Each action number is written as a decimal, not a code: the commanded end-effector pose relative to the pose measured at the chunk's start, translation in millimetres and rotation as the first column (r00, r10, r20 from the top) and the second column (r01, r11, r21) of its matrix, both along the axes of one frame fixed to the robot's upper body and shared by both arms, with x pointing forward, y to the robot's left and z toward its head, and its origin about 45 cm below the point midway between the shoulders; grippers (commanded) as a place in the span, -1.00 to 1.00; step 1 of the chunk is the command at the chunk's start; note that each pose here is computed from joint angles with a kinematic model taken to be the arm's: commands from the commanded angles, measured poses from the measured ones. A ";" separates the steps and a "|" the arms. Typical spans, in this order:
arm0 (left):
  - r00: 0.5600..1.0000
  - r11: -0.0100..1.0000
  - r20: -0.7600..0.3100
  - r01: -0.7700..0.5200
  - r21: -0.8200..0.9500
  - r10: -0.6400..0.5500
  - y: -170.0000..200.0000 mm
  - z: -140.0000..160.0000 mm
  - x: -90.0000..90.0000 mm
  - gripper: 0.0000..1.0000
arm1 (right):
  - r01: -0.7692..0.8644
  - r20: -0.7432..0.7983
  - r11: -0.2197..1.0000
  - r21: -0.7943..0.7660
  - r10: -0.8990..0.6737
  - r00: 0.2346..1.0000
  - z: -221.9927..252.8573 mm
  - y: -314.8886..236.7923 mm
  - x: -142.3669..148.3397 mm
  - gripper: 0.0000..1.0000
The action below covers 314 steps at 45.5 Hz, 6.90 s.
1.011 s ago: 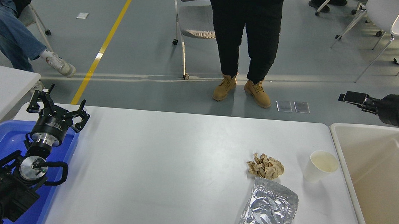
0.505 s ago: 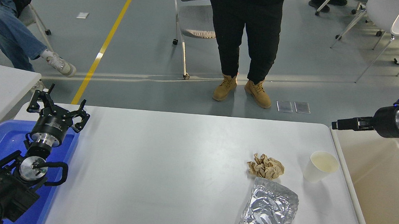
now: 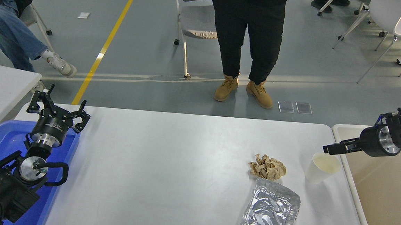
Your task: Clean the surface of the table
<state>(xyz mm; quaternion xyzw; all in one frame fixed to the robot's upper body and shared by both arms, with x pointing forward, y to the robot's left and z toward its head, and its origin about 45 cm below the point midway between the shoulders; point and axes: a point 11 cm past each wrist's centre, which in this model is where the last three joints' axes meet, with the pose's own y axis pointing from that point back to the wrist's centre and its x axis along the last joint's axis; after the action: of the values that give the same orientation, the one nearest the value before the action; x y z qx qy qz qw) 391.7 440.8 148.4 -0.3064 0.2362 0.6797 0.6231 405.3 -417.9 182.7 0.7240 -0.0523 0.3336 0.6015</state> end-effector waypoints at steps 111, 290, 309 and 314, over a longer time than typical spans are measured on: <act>1.000 1.000 0.001 0.001 0.000 -0.001 -0.3 0.1 0.1 1.00 | 0.141 0.227 0.941 0.306 -0.216 0.950 16.4 20.4 43.2 -1.00; 1.000 1.000 0.000 0.000 0.000 0.000 0.1 -0.1 -0.1 1.00 | 0.925 0.391 0.358 0.126 -0.875 0.286 -85.1 -127.4 -60.5 0.69; 1.000 1.000 0.001 0.001 0.000 -0.001 -0.3 0.1 0.1 1.00 | 0.907 0.413 0.308 0.287 -0.894 0.173 -24.8 -141.3 -21.5 0.70; 1.000 1.000 0.000 0.000 0.000 0.000 0.1 -0.1 -0.1 1.00 | 0.880 0.353 0.215 0.423 -0.934 0.058 2.8 -149.9 -9.6 0.82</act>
<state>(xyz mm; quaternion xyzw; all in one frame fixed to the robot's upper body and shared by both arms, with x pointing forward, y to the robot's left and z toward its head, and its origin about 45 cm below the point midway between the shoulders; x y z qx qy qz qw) 391.8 440.8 148.4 -0.3065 0.2362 0.6797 0.6232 372.7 -555.2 138.7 0.4354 -0.5990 0.0837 0.6668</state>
